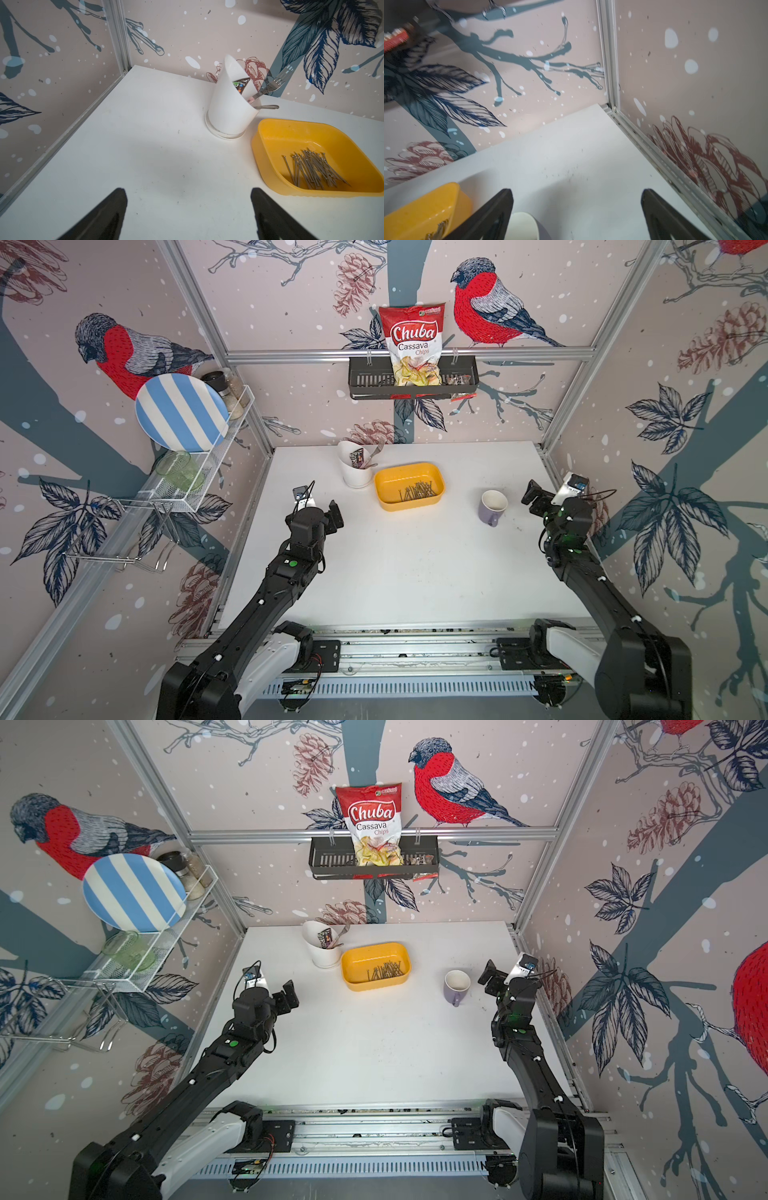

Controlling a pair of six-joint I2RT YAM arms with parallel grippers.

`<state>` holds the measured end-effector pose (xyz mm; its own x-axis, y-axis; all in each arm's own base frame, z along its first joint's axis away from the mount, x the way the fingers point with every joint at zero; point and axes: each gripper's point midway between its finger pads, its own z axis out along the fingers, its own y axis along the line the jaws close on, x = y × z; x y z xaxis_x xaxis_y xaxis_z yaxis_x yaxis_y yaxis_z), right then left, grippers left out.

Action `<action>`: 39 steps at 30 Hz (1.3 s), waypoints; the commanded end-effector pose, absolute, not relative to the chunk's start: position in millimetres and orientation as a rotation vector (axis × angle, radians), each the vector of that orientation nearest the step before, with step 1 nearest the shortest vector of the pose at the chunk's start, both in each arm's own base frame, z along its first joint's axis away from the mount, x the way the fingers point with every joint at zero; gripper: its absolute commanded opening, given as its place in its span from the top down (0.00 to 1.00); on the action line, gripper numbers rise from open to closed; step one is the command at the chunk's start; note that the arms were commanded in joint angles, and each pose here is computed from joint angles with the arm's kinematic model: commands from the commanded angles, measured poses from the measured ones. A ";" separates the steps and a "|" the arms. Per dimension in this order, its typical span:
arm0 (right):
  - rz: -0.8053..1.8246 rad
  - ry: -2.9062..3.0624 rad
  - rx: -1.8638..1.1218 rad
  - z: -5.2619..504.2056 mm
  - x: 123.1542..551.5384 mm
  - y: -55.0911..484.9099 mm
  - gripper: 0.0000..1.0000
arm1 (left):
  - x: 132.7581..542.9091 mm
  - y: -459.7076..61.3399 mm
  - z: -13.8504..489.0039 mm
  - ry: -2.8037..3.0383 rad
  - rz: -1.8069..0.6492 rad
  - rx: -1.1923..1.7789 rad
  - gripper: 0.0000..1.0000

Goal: Put the nails on the desktop into the storage box
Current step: Reset both arms

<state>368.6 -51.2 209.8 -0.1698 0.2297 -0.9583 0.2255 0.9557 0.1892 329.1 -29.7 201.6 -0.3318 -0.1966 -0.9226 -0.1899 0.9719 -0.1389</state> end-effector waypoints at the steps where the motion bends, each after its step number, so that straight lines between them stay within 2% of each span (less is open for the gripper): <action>1: -0.051 1.722 0.402 201.5 366.9 -70.7 0.00 | 331.3 -16.9 208.0 1.878 0.032 -0.312 0.05; 6: -0.070 1.802 0.448 168.2 374.3 -85.7 0.00 | 327.7 -4.2 198.8 1.905 0.080 -0.317 0.05; 18: 0.000 1.886 0.405 113.9 394.8 -79.7 0.00 | 328.8 12.5 179.5 1.944 0.118 -0.293 0.05; 28: 0.065 1.859 0.298 114.9 405.5 -50.7 0.00 | 359.7 15.0 173.3 1.913 0.127 -0.188 0.05; 39: 0.035 1.856 0.124 116.5 407.1 -17.1 0.00 | 380.1 11.2 134.4 1.868 0.104 -0.129 0.06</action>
